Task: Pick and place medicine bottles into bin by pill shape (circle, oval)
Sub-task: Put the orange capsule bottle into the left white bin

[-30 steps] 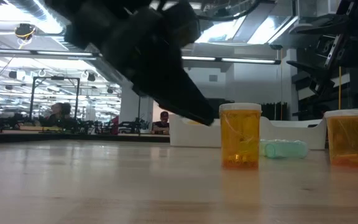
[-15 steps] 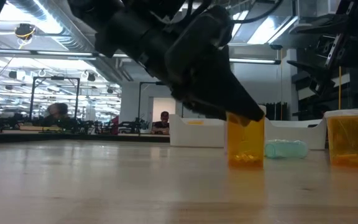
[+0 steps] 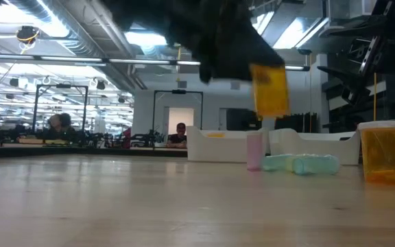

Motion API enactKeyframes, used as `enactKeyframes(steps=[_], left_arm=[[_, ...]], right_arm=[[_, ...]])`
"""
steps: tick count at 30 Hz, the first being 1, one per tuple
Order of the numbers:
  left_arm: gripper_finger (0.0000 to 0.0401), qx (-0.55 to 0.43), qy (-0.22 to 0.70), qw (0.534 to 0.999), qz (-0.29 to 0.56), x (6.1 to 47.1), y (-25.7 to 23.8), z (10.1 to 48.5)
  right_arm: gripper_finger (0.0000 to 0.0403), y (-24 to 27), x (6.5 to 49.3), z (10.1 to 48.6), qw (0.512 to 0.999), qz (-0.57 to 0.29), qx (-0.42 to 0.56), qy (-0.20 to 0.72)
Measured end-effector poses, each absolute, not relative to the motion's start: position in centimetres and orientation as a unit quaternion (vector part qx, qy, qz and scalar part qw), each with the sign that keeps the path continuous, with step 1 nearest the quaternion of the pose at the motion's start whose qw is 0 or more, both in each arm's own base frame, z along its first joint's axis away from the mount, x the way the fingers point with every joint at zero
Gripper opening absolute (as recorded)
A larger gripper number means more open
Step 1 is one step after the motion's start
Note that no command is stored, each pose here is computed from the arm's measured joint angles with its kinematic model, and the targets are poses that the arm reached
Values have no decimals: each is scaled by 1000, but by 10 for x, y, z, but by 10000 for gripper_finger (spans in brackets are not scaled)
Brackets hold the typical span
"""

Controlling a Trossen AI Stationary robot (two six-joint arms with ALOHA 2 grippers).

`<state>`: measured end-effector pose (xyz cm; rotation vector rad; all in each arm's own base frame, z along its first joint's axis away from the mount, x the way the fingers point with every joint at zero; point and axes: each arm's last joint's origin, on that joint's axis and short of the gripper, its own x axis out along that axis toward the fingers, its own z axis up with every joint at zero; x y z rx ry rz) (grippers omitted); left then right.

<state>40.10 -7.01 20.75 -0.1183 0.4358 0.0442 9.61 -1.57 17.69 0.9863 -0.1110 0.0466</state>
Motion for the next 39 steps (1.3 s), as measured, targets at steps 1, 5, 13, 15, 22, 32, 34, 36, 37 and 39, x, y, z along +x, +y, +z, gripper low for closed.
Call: enactKeyframes(steps=[1,5,13,15,22,32,34,36,37,39], left_arm=[[188,-58,212,975,34,398,-60,218],[188,-51,198,975,87,385,-13,252],[189,-82,196,955,206,365,98,260],[189,-91,201,948,229,359,122,256],[189,-74,254,931,252,333,174,247],[189,-88,290,929,213,348,180,207],[189,-79,289,928,223,350,181,205],[190,-64,289,925,241,350,183,205],[190,-53,289,923,247,349,184,205],[190,-38,291,924,247,348,187,206]], right_arm=[[286,-16,96,177,879,22,473,-53],[286,-16,96,177,879,22,473,-53],[286,-17,96,177,878,3,474,-67],[286,-17,96,178,878,-3,473,-72],[286,-19,96,178,876,-22,474,-83],[286,-21,95,178,875,-60,469,-104],[286,-21,95,178,875,-60,469,-104],[286,-21,95,178,875,-61,469,-104],[286,-21,95,178,874,-61,470,-104],[286,-21,95,178,874,-61,470,-104]])
